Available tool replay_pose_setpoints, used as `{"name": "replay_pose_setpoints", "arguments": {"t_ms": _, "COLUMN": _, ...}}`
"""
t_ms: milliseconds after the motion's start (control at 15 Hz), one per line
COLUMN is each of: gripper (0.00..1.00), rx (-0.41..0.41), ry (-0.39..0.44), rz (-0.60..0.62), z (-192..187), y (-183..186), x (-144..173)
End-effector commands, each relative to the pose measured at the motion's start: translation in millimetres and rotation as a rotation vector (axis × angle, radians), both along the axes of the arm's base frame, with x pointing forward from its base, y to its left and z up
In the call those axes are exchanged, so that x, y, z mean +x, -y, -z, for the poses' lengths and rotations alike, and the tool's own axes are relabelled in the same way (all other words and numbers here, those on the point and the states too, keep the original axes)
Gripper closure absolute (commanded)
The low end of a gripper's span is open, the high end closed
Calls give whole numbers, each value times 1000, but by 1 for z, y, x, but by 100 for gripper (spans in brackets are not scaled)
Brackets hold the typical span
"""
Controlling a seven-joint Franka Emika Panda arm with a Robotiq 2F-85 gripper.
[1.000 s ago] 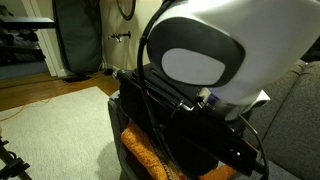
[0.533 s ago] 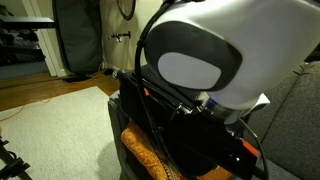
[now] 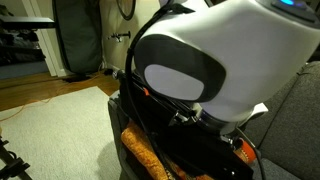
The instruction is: Move the zip to the left
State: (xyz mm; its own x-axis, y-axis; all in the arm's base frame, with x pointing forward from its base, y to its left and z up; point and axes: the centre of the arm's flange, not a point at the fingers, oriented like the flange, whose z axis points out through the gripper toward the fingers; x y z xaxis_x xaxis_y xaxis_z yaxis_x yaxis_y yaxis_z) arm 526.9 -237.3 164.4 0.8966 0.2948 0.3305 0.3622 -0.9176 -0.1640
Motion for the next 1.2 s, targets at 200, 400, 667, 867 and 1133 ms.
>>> {"name": "replay_pose_setpoints", "arguments": {"t_ms": 200, "gripper": 0, "rx": 11, "ry": 66, "rz": 13, "z": -18, "y": 5, "x": -4}}
{"name": "replay_pose_setpoints", "arguments": {"t_ms": 400, "gripper": 0, "rx": 15, "ry": 82, "rz": 18, "z": -22, "y": 9, "x": 11}}
{"name": "replay_pose_setpoints", "arguments": {"t_ms": 667, "gripper": 0, "rx": 10, "ry": 103, "rz": 18, "z": -27, "y": 7, "x": 14}}
{"name": "replay_pose_setpoints", "arguments": {"t_ms": 867, "gripper": 0, "rx": 12, "ry": 102, "rz": 20, "z": -27, "y": 6, "x": 16}}
{"name": "replay_pose_setpoints", "arguments": {"t_ms": 1133, "gripper": 25, "rx": 12, "ry": 100, "rz": 20, "z": -25, "y": 7, "x": 17}}
